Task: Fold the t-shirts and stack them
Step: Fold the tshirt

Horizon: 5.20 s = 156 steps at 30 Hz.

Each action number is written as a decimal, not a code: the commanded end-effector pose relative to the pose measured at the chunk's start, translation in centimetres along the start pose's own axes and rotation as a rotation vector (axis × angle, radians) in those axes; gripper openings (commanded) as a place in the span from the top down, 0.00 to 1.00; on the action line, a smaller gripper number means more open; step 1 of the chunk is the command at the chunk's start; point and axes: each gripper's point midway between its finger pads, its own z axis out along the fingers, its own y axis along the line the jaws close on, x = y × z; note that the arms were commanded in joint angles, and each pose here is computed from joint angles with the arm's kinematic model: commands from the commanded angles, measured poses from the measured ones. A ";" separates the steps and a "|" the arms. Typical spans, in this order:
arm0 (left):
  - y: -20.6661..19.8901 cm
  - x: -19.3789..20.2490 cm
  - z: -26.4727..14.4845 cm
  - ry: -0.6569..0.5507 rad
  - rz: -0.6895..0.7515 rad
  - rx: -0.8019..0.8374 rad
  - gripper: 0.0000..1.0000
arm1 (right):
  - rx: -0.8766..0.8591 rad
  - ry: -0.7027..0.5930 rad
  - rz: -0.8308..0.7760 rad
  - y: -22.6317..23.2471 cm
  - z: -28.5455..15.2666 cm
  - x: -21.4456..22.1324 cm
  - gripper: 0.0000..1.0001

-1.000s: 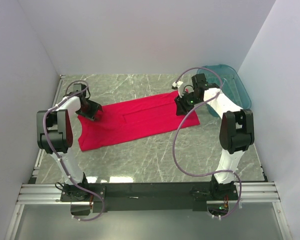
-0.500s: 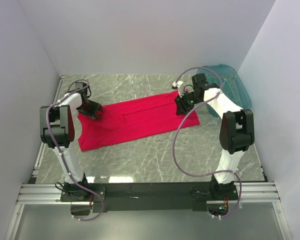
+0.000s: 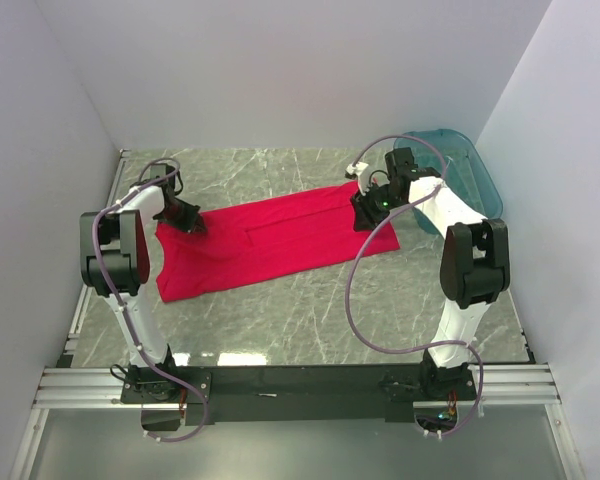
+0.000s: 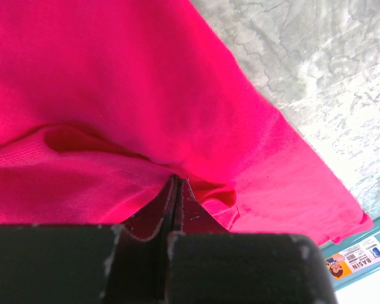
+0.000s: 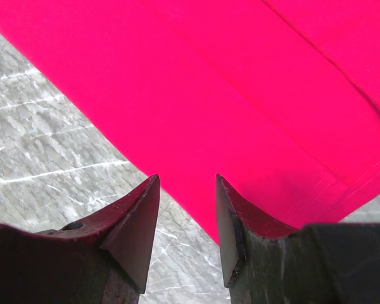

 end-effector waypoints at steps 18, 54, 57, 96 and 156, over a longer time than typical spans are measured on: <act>-5.9 -0.1 -3.6 0.022 0.145 0.229 0.90 | 0.040 -0.054 -0.029 -0.4 -1.7 -1.6 0.52; 5.1 -0.1 -12.1 -0.341 0.118 0.383 0.53 | -0.028 -0.061 -0.028 0.9 -1.6 -1.5 0.52; 10.4 -0.2 -11.7 -0.380 -0.030 0.215 0.39 | -0.067 -0.074 -0.050 2.2 -1.8 -1.9 0.52; 12.0 -10.5 -8.3 -0.324 -0.078 0.083 0.80 | -0.118 -0.080 -0.143 5.1 -0.9 -3.2 0.52; -5.0 -6.4 5.7 -0.095 0.041 -0.031 0.65 | -0.155 -0.095 -0.182 9.1 0.6 -7.9 0.49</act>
